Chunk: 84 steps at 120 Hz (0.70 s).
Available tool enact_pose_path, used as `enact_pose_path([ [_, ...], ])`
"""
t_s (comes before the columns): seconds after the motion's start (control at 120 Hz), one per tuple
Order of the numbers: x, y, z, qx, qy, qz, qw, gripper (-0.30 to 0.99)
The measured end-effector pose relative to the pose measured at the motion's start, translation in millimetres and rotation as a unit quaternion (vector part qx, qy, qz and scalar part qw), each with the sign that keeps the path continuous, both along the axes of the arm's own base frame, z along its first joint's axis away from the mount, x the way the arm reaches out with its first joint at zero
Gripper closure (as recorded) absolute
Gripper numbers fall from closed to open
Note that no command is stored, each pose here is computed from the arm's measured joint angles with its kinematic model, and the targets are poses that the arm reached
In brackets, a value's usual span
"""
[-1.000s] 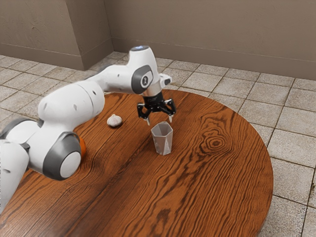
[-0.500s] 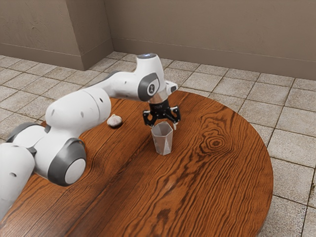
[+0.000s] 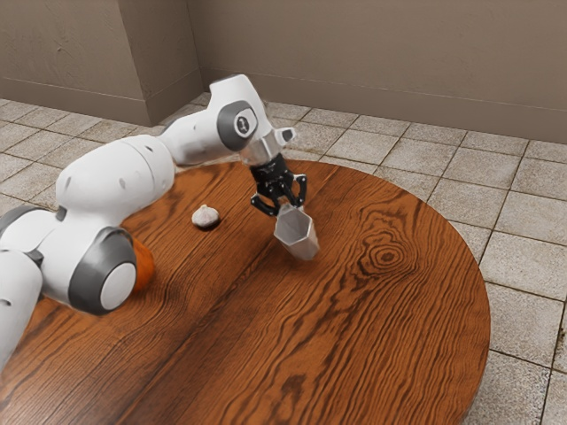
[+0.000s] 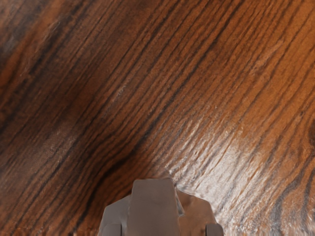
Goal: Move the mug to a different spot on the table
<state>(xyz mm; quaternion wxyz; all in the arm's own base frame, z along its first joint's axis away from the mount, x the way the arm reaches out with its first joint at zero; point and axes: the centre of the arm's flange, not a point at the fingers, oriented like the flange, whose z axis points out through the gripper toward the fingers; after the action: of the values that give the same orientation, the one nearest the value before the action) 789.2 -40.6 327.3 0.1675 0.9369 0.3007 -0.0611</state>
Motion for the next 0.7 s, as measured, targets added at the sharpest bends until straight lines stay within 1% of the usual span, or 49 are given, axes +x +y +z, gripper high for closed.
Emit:
enact_pose_path([
  [0.025,-3,2,3,-0.011,0.009,0.005,1.0,0.66],
  [0.1,-16,6,12,-0.04,0.04,0.02,0.998,0.67],
  [0.192,-38,11,18,-0.083,0.082,0.042,0.992,0.71],
  [0.267,-53,16,24,-0.101,0.106,0.059,0.987,0.73],
  [0.408,-84,48,22,-0.106,0.149,0.102,0.978,0.76],
  [0.533,-103,69,22,-0.109,0.174,0.131,0.97,0.77],
  [0.567,-107,74,25,-0.103,0.176,0.134,0.97,0.77],
  [0.7,-116,91,31,-0.056,0.183,0.139,0.972,0.78],
])
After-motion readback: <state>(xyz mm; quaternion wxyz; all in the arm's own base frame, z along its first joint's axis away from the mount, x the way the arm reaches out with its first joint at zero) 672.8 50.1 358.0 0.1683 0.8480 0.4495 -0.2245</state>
